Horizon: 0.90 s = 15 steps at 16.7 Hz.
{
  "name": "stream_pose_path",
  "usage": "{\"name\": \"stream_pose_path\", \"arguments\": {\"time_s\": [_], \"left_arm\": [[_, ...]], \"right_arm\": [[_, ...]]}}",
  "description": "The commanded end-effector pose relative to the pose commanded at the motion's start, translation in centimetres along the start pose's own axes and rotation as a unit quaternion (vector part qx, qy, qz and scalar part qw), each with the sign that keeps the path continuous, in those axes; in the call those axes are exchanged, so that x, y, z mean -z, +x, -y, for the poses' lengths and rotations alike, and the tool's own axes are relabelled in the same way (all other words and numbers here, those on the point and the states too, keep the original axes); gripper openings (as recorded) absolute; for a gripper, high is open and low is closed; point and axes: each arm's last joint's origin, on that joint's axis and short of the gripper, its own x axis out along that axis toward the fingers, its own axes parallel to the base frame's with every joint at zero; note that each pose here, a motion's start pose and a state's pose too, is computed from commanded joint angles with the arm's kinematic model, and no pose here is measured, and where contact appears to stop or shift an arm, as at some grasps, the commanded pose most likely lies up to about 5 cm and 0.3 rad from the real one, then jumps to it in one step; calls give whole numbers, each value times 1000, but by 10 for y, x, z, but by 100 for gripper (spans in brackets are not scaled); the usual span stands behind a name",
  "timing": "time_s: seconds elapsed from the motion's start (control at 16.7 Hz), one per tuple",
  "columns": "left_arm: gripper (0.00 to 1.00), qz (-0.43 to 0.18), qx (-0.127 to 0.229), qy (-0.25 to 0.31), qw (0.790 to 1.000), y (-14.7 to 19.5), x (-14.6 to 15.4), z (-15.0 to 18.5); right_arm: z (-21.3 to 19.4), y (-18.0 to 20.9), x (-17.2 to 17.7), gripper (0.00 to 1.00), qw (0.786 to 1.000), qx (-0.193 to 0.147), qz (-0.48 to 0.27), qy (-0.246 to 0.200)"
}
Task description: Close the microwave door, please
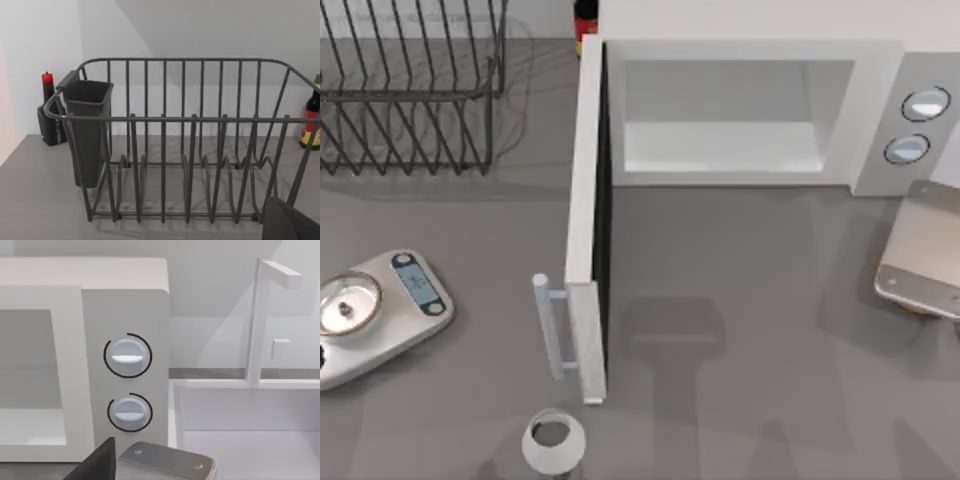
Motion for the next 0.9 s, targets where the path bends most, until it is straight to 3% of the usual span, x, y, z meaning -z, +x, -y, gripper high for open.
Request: {"name": "stream_pose_path", "arguments": {"time_s": [0.3, 0.54, 0.9], "left_arm": [[0, -37, 3, -14, 999, 3, -3, 4], [0, -162, 6, -41, 986, 17, -9, 18], [0, -353, 5, -16, 935, 62, -33, 65]], "right_arm": [[0, 0, 0, 100, 1000, 0, 0, 0], [0, 0, 0, 100, 1000, 0, 0, 0], [0, 0, 0, 100, 1000, 0, 0, 0]]}}
